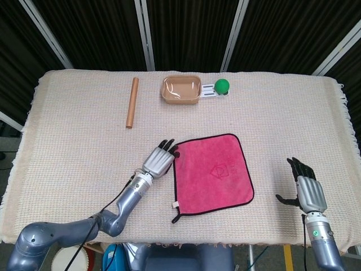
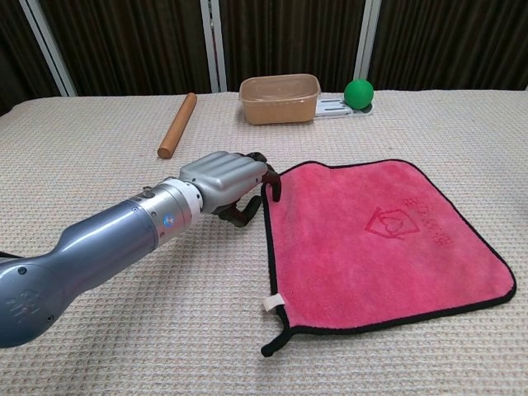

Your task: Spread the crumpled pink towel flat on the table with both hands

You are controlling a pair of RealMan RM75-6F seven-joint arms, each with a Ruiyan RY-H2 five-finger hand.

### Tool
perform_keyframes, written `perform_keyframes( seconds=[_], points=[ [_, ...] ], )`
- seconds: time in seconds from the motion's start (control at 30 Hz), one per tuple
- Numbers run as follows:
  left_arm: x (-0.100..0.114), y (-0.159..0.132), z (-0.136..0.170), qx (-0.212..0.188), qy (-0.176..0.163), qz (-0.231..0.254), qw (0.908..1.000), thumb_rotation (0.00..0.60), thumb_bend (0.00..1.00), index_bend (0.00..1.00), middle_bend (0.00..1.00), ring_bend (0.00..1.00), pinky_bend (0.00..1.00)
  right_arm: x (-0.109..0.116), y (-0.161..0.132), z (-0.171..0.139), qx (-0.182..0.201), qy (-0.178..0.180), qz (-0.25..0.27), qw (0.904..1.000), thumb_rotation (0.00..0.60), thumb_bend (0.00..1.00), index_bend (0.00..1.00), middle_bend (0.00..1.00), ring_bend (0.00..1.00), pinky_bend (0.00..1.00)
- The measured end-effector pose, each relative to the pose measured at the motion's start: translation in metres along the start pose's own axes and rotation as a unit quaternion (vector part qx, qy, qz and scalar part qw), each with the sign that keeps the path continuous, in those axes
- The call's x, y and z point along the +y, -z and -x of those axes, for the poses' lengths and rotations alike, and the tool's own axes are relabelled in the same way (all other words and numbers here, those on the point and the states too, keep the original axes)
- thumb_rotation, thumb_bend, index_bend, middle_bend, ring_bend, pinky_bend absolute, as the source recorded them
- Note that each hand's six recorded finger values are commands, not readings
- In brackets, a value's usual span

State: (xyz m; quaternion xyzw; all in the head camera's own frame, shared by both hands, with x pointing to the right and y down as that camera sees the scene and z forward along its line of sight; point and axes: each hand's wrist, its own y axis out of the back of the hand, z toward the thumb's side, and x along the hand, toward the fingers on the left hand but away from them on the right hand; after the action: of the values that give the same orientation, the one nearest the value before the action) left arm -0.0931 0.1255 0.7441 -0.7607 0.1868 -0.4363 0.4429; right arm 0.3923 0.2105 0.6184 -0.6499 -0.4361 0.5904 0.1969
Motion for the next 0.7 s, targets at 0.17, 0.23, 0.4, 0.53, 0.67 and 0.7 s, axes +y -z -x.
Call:
perform_keyframes(
  seconds=[0.17, 0.23, 0.4, 0.53, 0.67, 0.7],
  points=[
    [-0.002, -0.002, -0.001, -0.005, -0.001, 0.004, 1.0000, 0.600, 0.76, 0.30, 0.16, 0.03, 0.12, -0.002, 0.000, 0.000, 0.000, -0.004, -0.002, 1.0000, 0.600, 0.17, 0.00, 0.00, 0.00, 0.00],
    [-0.006, -0.002, 0.000, -0.006, 0.005, 0.002, 1.0000, 0.600, 0.76, 0.30, 0.16, 0.03, 0.12, -0.003, 0.000, 0.000, -0.002, -0.005, -0.003, 1.0000, 0.600, 0.17, 0.00, 0.00, 0.00, 0.00],
    [-0.015, 0.007, 0.006, -0.001, 0.020, -0.011, 0.9997, 0.600, 0.77, 0.31, 0.17, 0.03, 0.12, -0.002, 0.000, 0.000, -0.006, -0.002, -0.002, 1.0000, 0.600, 0.17, 0.00, 0.00, 0.00, 0.00],
    [-0.017, 0.019, 0.012, 0.008, 0.026, -0.017, 0.9995, 0.600, 0.77, 0.31, 0.18, 0.03, 0.12, -0.001, -0.001, 0.000, -0.004, 0.001, 0.001, 1.0000, 0.600, 0.17, 0.00, 0.00, 0.00, 0.00],
    [-0.019, 0.030, 0.020, 0.014, 0.031, -0.019, 0.9992, 0.600, 0.77, 0.31, 0.18, 0.03, 0.12, -0.002, -0.003, -0.002, 0.000, -0.001, 0.003, 1.0000, 0.600, 0.17, 0.00, 0.00, 0.00, 0.00],
    [-0.019, 0.032, 0.022, 0.015, 0.032, -0.019, 0.9992, 0.600, 0.77, 0.31, 0.18, 0.03, 0.12, -0.003, -0.004, -0.003, 0.001, -0.001, 0.003, 1.0000, 0.600, 0.17, 0.00, 0.00, 0.00, 0.00]
  ],
)
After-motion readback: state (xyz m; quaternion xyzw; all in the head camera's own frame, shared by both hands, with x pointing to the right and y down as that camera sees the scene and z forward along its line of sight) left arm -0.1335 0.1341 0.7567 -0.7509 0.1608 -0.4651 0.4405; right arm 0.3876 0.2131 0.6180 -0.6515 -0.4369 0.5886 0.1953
